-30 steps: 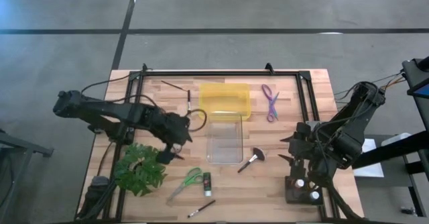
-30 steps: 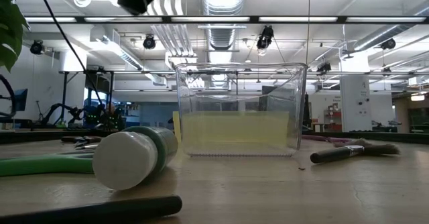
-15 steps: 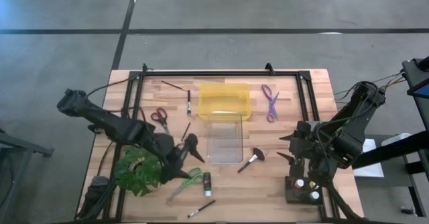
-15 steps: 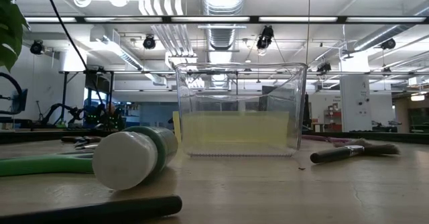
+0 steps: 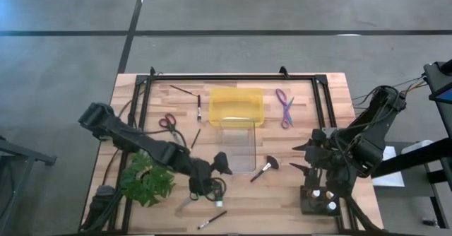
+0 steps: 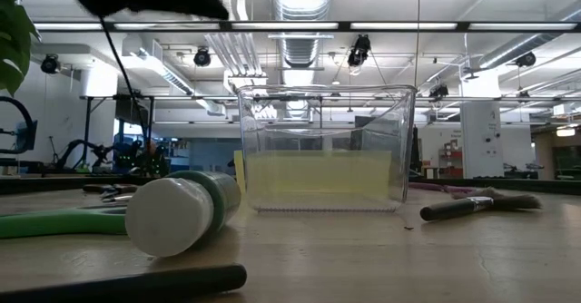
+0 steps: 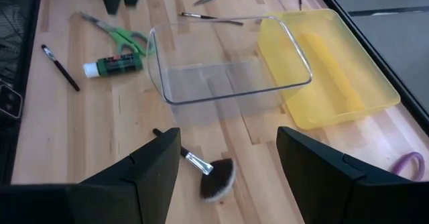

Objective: Pick & Place Paint Supplies
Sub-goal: Put the green paint bottle into the black bin

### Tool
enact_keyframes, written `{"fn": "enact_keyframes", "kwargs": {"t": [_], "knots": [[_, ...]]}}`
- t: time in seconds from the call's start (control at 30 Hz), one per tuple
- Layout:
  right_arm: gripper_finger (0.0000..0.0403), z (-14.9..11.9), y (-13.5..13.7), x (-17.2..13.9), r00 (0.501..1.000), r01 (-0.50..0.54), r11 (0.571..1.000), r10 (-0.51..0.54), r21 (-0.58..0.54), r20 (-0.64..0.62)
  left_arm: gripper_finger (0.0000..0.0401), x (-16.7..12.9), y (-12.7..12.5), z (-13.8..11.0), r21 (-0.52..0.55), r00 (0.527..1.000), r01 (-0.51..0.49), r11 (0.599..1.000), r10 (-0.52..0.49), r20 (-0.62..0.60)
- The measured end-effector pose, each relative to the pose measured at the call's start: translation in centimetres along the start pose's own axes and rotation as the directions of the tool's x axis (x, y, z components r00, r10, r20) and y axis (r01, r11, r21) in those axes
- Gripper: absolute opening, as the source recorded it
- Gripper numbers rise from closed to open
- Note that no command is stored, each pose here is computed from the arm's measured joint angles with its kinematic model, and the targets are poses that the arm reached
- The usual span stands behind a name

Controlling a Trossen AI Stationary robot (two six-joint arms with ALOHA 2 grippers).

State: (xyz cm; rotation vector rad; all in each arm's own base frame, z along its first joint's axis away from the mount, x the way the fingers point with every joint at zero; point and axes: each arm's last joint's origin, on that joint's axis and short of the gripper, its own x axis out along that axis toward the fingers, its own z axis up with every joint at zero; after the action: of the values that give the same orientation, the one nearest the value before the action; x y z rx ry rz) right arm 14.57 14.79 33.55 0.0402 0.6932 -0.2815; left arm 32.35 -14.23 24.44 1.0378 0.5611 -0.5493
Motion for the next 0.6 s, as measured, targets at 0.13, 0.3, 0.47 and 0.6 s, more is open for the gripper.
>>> {"fn": "enact_keyframes", "kwargs": {"t": [0.13, 0.3, 0.47, 0.6], "knots": [[0.0246, 0.3, 0.0, -0.3, 1.000, -0.007, 1.000, 0.007, 0.008, 0.008, 0.0367, 1.9, -1.0, -0.5, 0.012, 0.998, 0.052, 0.999, -0.051, -0.048], [0.0246, 0.8, 0.0, -0.6, 1.000, -0.017, 1.000, 0.017, 0.020, 0.018, 0.0367, 3.5, -2.4, -0.6, 0.029, 0.990, 0.092, 0.995, -0.089, -0.105], [0.0246, 1.0, 0.0, -0.7, 1.000, -0.022, 0.999, 0.022, 0.027, 0.022, 0.0367, 4.1, -3.8, -0.6, 0.055, 0.978, 0.141, 0.989, -0.130, -0.163], [0.0246, 1.0, 0.0, -0.8, 0.999, -0.025, 0.999, 0.024, 0.029, 0.024, 0.0367, 4.0, -4.2, -0.4, 0.067, 0.975, 0.138, 0.988, -0.124, -0.183]]}}
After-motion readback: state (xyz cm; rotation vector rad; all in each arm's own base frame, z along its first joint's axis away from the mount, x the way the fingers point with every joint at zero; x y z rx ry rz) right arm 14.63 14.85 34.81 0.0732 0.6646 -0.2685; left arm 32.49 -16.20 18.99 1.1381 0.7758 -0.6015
